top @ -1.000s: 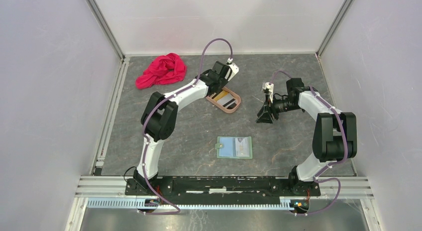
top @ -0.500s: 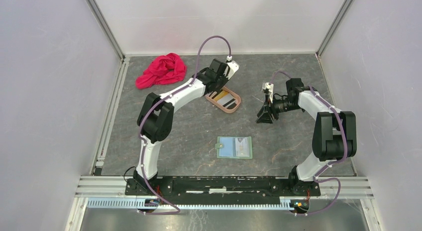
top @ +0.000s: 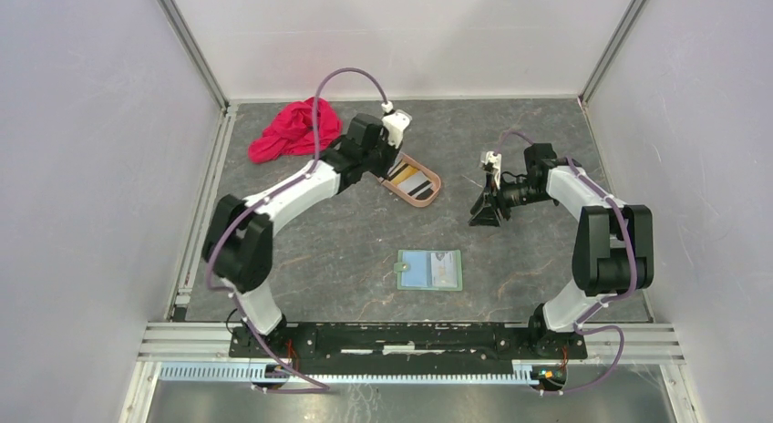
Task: Put the credit cards into the card holder
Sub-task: Pick up the credit card from the storage box, then insert the credit card into the card holder.
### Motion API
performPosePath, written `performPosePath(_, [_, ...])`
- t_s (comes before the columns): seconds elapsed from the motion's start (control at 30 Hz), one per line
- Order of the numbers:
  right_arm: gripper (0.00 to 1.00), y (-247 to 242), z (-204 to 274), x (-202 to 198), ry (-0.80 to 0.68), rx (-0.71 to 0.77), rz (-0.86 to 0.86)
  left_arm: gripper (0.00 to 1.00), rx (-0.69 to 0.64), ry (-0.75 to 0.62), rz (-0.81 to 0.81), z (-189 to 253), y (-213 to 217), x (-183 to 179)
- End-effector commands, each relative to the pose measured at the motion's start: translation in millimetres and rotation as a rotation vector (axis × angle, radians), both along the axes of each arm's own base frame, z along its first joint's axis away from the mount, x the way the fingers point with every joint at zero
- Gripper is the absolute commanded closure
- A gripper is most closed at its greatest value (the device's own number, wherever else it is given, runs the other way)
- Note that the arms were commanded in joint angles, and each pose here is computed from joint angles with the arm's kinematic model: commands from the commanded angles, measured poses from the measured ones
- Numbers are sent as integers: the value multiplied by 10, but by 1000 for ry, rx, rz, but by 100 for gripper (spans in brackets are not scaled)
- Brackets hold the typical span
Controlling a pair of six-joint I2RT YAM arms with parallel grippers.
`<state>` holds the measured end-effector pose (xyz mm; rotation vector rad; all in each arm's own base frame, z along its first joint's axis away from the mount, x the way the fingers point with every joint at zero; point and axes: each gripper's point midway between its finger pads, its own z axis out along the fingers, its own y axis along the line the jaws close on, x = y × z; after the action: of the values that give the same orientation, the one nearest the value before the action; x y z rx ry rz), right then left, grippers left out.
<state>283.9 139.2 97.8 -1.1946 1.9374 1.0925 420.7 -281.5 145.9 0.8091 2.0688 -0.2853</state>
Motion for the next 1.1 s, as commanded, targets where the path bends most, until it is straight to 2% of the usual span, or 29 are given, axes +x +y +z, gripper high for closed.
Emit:
performPosePath(0.0, [48,29,233,16,-90,33,25,97,-374,-54,-37,861,-202,-393])
performPosePath(0.13, [49,38,313,-11,-120,41,15,95,-565,4,-117,1048,-210,-918])
performPosePath(0.23, [49,35,368,-23,-151,37,-8,94,-769,53,-160,1173,-182,-1339])
performPosePath(0.37, [48,11,432,-1,-219,26,-73,95,-1015,131,-164,1057,-28,-1850])
performPosePath(0.47, [49,24,479,-22,-235,50,-136,97,-1122,153,-130,1011,60,-2034])
performPosePath(0.67, [51,61,309,-324,-140,91,-178,98,-1139,253,-62,672,1,-2257])
performPosePath(0.83, [52,34,174,-338,-204,79,-194,96,-1169,387,-9,275,-44,-2399])
performPosePath(0.93, [54,38,53,-395,-116,62,-147,98,-1162,436,15,103,-91,-2440])
performPosePath(1.07, [63,96,-113,-470,11,56,-120,98,-1072,469,53,-124,-286,-2386])
